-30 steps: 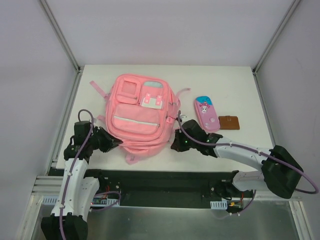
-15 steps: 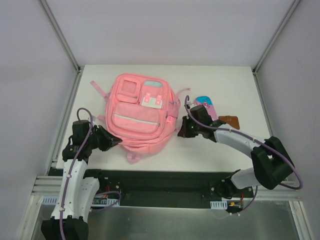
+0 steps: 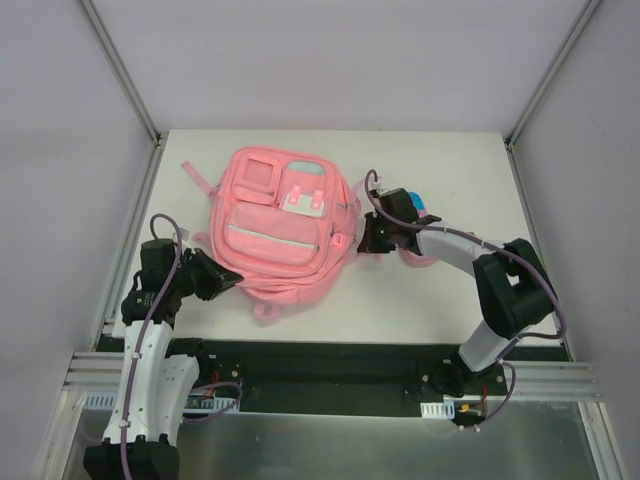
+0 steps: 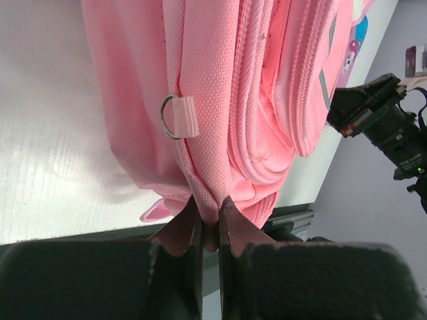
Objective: Pack the student bag
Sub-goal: Zip the student bag at the center of the board.
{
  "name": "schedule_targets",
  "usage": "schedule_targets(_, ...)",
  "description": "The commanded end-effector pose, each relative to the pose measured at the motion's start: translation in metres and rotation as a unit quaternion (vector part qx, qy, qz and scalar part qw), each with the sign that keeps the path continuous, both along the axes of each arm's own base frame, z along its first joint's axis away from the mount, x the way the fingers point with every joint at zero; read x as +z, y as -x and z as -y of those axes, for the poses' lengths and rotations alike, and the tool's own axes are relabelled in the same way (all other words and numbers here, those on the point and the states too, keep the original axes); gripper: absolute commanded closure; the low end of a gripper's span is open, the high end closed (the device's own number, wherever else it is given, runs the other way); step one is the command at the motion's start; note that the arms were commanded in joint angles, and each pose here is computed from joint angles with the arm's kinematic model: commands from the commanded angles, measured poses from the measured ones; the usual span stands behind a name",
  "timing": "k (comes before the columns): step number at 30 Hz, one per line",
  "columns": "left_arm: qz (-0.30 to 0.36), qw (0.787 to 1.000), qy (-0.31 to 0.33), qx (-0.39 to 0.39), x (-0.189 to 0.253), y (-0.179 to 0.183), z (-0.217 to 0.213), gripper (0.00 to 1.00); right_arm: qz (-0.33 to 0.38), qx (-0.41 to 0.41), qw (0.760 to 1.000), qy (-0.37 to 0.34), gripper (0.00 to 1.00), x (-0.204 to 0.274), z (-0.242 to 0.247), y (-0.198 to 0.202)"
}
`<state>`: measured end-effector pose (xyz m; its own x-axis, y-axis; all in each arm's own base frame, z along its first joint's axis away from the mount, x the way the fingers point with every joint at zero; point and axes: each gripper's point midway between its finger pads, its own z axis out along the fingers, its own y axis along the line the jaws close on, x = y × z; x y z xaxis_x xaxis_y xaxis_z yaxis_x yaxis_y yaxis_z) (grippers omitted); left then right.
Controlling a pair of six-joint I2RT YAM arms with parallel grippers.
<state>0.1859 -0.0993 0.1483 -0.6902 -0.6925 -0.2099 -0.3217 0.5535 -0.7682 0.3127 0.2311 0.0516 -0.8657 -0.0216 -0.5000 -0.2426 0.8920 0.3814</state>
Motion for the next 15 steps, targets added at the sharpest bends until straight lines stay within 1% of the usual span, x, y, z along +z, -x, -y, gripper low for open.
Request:
schedule_targets(1, 0.089, 0.996, -0.013, 0.007, 0.038, -0.017, -0.006, 1.00, 0.031, -0.069, 0.995, 0.069, 0.99, -0.004, 0.042, -0.038)
schedule_targets(6, 0.088, 0.996, -0.013, 0.000, 0.035, -0.016, -0.005, 1.00, 0.033, -0.067, 0.996, 0.044, 0.99, 0.002, 0.037, -0.045)
schedule_targets(8, 0.100, 0.995, -0.010, -0.014, 0.037, -0.017, -0.002, 1.00, 0.028, -0.043, 0.998, 0.020, 1.00, 0.005, 0.027, -0.039)
schedule_targets(9, 0.110, 0.993, -0.009, -0.033, 0.038, -0.015, 0.002, 0.90, 0.024, -0.032, 0.999, 0.008, 0.91, 0.007, 0.022, -0.035)
schedule_targets(10, 0.116, 0.992, -0.009, -0.045, 0.040, -0.014, 0.005, 0.68, 0.011, -0.027, 1.000, -0.003, 0.84, 0.004, 0.018, -0.026)
schedule_targets(11, 0.119, 0.991, -0.011, -0.053, 0.040, -0.014, 0.006, 0.57, 0.005, -0.020, 1.000, -0.016, 0.75, 0.005, 0.014, -0.019)
schedule_targets(12, 0.126, 0.990, -0.015, -0.066, 0.040, -0.012, 0.008, 0.52, 0.008, -0.016, 1.000, -0.025, 0.71, 0.011, 0.012, -0.014)
schedule_targets(13, 0.130, 0.988, -0.014, -0.081, 0.041, -0.009, 0.012, 0.48, 0.005, -0.014, 0.999, -0.029, 0.71, 0.011, 0.009, -0.006)
schedule_targets(14, 0.131, 0.987, -0.014, -0.088, 0.040, -0.008, 0.013, 0.26, 0.007, -0.018, 0.999, -0.030, 0.67, 0.013, 0.013, 0.002)
schedule_targets(15, 0.128, 0.987, -0.014, -0.095, 0.039, -0.006, 0.015, 0.21, 0.006, -0.024, 0.999, -0.033, 0.64, 0.014, 0.015, 0.007)
